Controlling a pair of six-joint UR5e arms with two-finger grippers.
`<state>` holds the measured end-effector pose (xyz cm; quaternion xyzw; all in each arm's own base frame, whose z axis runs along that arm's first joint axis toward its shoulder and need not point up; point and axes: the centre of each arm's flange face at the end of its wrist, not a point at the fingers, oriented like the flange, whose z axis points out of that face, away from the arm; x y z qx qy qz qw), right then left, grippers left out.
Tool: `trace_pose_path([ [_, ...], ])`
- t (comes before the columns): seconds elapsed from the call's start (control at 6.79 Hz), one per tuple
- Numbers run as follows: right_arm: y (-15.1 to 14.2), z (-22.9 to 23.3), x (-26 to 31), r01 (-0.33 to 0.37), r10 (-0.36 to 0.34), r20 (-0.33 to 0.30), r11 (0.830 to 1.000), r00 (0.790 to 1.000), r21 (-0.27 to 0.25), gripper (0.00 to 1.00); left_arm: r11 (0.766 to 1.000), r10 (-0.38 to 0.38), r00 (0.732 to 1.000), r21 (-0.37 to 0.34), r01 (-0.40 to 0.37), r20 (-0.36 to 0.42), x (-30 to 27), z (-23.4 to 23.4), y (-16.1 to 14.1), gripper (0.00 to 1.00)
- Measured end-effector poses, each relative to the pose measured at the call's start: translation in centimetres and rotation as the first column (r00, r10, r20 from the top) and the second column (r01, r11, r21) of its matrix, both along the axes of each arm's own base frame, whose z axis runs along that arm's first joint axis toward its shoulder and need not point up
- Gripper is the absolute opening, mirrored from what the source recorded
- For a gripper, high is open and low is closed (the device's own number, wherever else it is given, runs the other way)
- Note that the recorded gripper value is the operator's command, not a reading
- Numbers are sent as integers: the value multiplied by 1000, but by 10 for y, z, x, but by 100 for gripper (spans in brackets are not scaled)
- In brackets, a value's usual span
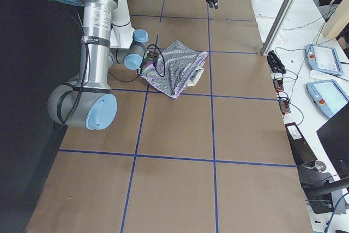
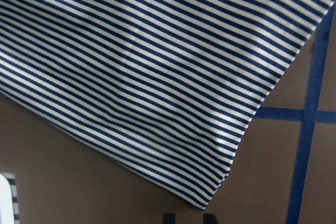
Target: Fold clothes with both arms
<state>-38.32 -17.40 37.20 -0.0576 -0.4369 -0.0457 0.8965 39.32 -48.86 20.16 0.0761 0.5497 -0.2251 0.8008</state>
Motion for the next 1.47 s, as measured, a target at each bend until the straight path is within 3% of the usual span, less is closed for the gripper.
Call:
trace_pose_path([
  [0.29, -37, -33, 0, -107, 104, 86, 994, 991, 24, 100, 980, 70, 997, -182, -75, -32, 65, -11, 88, 99],
  [0.59, -99, -50, 21, -240, 231, 115, 969, 966, 67, 100, 958, 53, 999, -281, -51, -2, 113, -3, 135, 98],
  [0.74, -126, -57, 29, -237, 225, 93, 958, 970, 160, 100, 949, 28, 999, -314, -17, 29, 131, 1, 141, 98],
  [0.88, -151, -70, 33, -189, 185, 40, 947, 982, 259, 100, 942, 1, 998, -334, 22, 69, 146, 3, 139, 98],
  [1.03, -169, -82, 33, -146, 157, -10, 942, 988, 302, 100, 938, -18, 994, -342, 54, 107, 159, 8, 137, 98],
  [1.47, -194, -94, 33, -127, 148, -48, 947, 988, 294, 100, 936, -25, 984, -343, 86, 177, 196, 26, 148, 96],
])
